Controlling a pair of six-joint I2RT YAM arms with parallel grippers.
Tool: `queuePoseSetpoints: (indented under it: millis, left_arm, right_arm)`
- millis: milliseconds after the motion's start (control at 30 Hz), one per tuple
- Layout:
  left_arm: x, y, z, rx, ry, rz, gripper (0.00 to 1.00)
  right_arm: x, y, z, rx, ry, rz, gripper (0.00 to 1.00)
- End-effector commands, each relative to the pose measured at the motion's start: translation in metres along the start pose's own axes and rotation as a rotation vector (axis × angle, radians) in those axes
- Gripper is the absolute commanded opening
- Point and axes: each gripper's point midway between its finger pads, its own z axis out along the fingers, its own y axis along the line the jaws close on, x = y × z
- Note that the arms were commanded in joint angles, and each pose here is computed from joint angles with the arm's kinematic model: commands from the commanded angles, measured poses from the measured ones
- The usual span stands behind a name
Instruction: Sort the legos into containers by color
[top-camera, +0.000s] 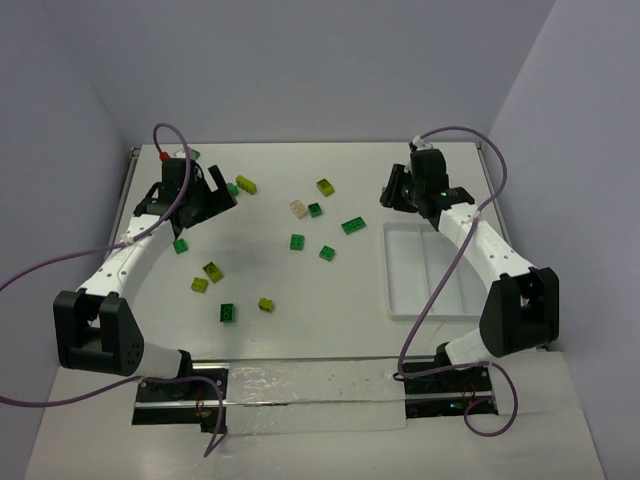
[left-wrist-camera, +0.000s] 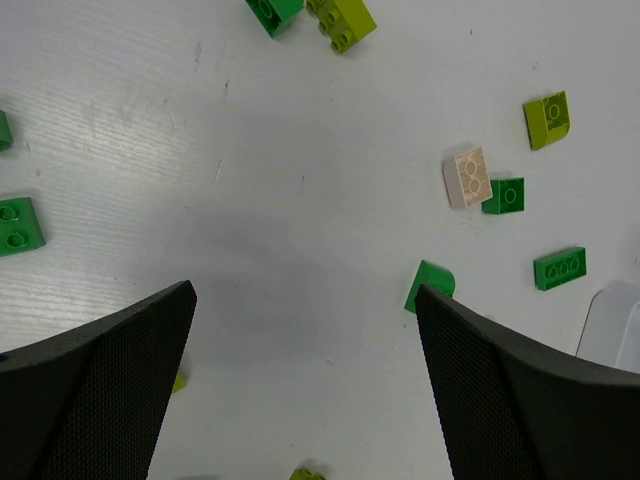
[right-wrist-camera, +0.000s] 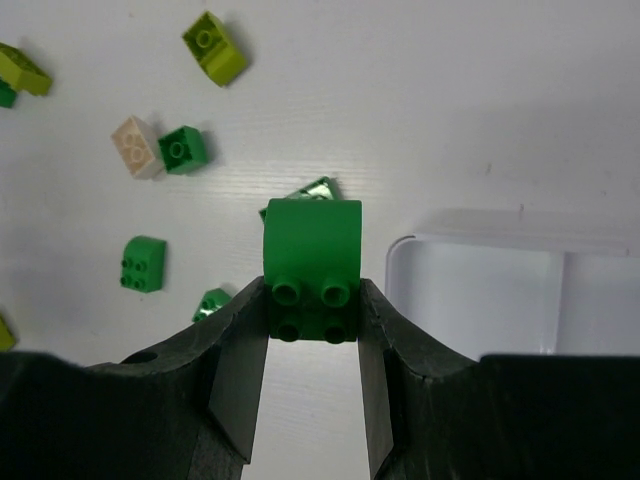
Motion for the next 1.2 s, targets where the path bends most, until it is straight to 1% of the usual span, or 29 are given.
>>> queuePoseSetpoints:
  millis: [0,233,467,933,1167]
  left_arm:
    - [-0.013,-0.005,-0.007,0.031,-0.064,0.008,0.99]
    - [-0.012,-0.004,-0.006,0.021,-0.061,0.01,0.99]
    - [-0.008,-0.002,-0.002,0.013,-0.047,0.004,0.99]
    - [-0.011,0.001,-0.005,-0.01,-0.041,0.023,0.99]
    - [-0.006,0.002,0.0,-0.009,-0.028,0.018,0.99]
  right_arm:
    - [0.003,-0.02,-0.013,0.024,-0.037,0.031,0.19]
    - [0.008,-0.035,-0.018,0.048,-0.048,0.054,0.19]
    - [0.011,-0.04,-0.015,0.065,-0.057,0.06,0.19]
    - [0.014,-0.044,-0.01,0.078,-0.051,0.074,0.19]
    - [0.012,-0.044,-0.012,0.079,-0.06,0.073,0.19]
